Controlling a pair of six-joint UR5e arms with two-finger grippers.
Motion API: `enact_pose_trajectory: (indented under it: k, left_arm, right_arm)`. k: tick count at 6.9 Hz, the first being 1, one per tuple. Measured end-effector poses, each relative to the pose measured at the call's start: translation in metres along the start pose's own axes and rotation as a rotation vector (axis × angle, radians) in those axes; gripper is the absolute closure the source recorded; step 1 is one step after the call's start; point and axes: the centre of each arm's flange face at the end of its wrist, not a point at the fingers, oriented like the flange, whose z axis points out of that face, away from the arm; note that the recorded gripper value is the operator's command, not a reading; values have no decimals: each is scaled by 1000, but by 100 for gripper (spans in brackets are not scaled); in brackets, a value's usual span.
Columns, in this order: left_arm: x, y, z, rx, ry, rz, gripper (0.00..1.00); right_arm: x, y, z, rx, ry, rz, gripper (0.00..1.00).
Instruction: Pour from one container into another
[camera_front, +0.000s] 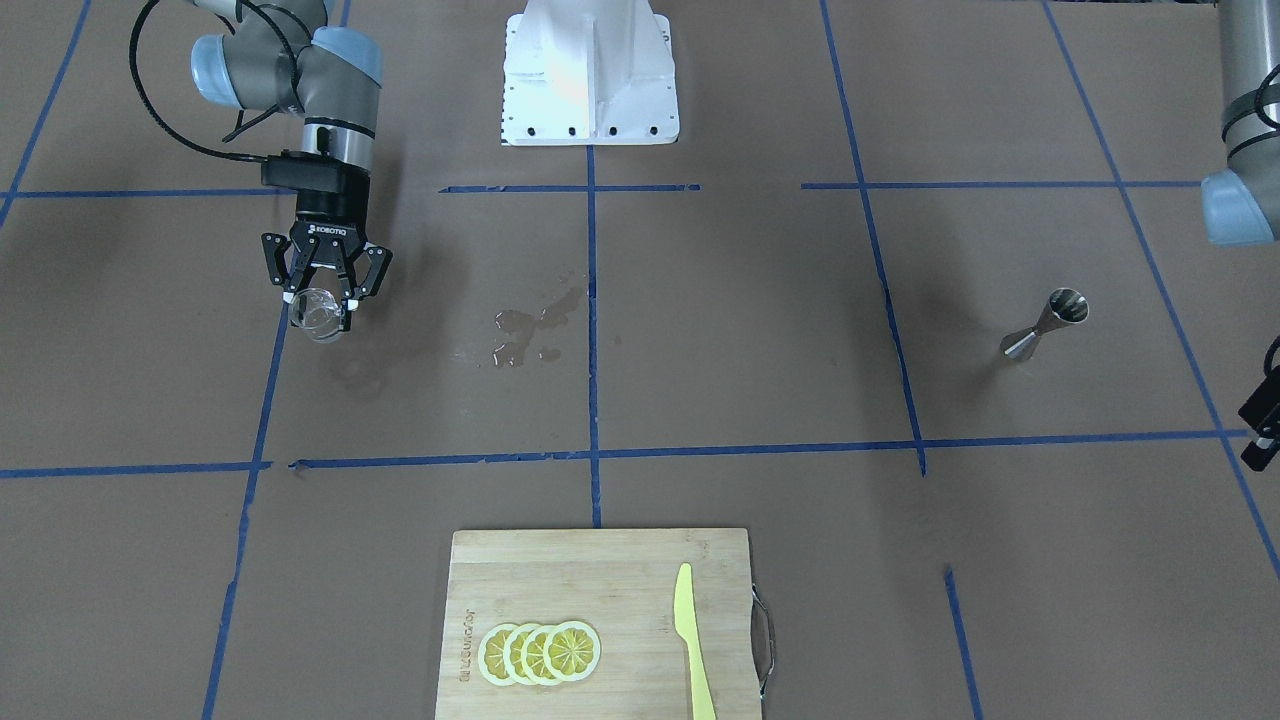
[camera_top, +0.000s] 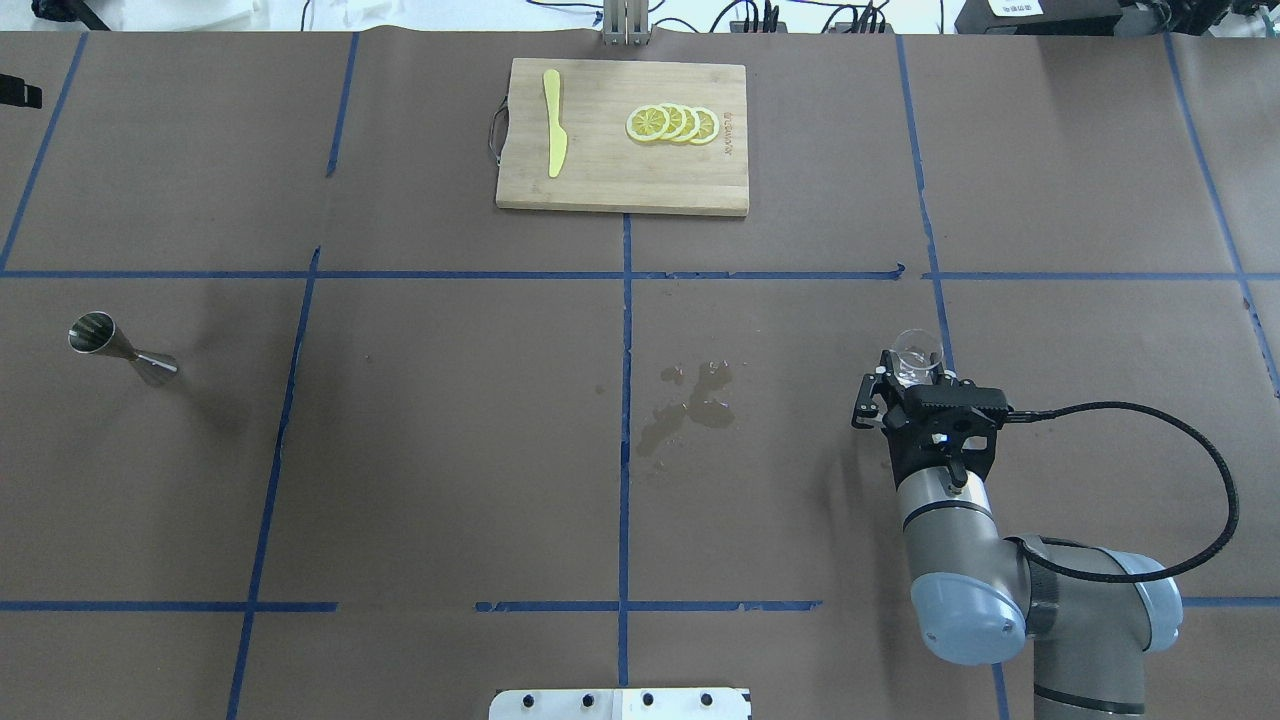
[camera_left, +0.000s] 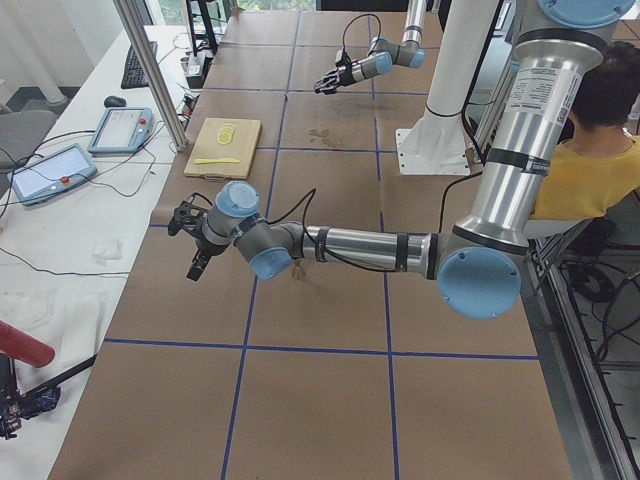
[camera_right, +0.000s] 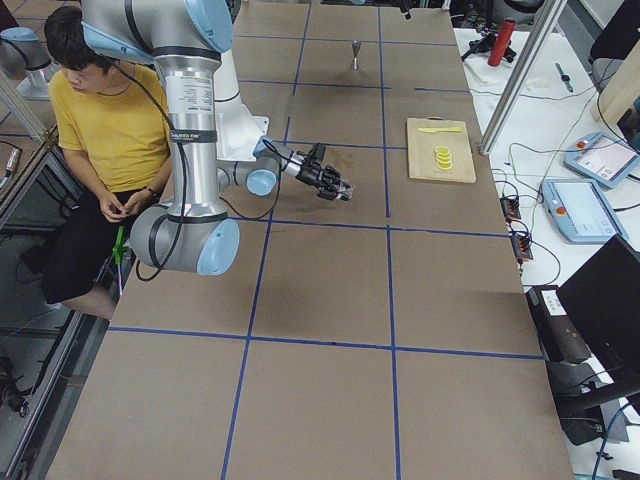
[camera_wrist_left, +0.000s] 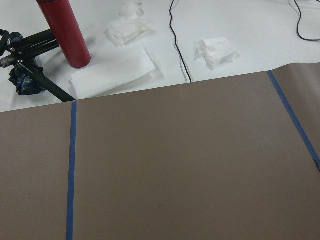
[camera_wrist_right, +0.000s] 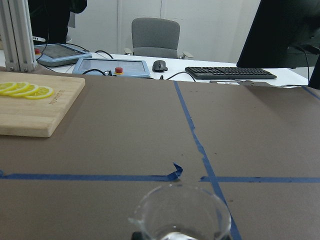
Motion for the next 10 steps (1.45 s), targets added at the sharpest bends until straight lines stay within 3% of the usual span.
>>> enact_pose_trajectory:
  k: [7, 10]
  left_arm:
    - [10, -8, -11, 16, 10, 12, 0]
    - [13, -9, -16, 23, 15, 17, 0]
  right_arm:
    - [23, 29, 21, 37, -19, 24, 92]
    - [26, 31, 24, 94, -10, 31, 92]
